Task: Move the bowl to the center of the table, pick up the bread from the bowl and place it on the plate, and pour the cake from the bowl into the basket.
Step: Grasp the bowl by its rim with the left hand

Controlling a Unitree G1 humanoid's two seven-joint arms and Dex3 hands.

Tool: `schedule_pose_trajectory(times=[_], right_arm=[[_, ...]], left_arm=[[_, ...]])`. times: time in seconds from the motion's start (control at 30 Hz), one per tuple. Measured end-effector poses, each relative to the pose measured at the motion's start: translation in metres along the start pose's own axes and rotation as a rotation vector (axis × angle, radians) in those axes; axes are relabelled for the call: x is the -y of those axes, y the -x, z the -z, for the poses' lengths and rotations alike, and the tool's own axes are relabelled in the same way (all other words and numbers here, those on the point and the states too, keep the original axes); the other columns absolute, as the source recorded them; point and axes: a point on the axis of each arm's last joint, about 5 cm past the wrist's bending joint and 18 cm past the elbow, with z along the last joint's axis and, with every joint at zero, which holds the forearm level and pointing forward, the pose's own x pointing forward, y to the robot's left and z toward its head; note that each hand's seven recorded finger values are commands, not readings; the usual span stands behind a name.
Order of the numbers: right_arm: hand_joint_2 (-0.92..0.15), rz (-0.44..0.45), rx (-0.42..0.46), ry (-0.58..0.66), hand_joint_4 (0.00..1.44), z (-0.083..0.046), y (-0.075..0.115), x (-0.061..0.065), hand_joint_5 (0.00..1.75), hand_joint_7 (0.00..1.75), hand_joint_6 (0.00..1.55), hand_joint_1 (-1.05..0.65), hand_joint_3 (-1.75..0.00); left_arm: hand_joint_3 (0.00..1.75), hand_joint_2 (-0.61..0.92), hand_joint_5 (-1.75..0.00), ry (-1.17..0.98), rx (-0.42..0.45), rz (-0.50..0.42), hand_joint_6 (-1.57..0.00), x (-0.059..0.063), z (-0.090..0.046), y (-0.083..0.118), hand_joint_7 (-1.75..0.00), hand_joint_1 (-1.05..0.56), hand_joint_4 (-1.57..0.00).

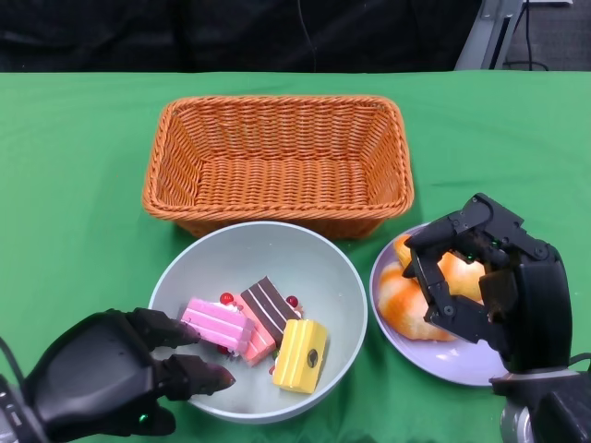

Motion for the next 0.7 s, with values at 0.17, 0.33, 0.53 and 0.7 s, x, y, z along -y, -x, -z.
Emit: schedule_pose_trajectory(times=[0.17,0.33,0.53,0.7], right_arm=[[-0.58,0.001,0.013,0.0,0.74,-0.002,-0.001,0.0,1.44,1.19,0.72,-0.12,-0.89],[-0.58,-0.003,0.012,-0.006,0.74,-0.003,0.0,-0.001,1.44,1.19,0.73,-0.11,-0.88],[-0.59,-0.003,0.011,-0.01,0.74,-0.003,0.0,-0.002,1.44,1.18,0.73,-0.11,-0.86],[-0.58,-0.004,0.005,-0.012,0.74,-0.002,0.001,-0.002,1.43,1.17,0.73,-0.1,-0.88]], left_arm=[[0.01,0.91,-0.01,-0.028,-0.028,0.08,-0.76,-0.007,-0.005,-0.007,0.0,-0.48,-0.81],[0.01,0.92,-0.02,-0.025,-0.051,0.129,-0.75,-0.009,-0.005,-0.012,0.0,-0.5,-0.85],[0.03,0.92,-0.02,-0.044,-0.065,0.176,-0.74,-0.008,-0.002,-0.023,0.0,-0.51,-0.87],[0.06,0.92,-0.02,-0.003,-0.062,0.217,-0.74,0.009,-0.004,-0.03,0.0,-0.49,-0.88]])
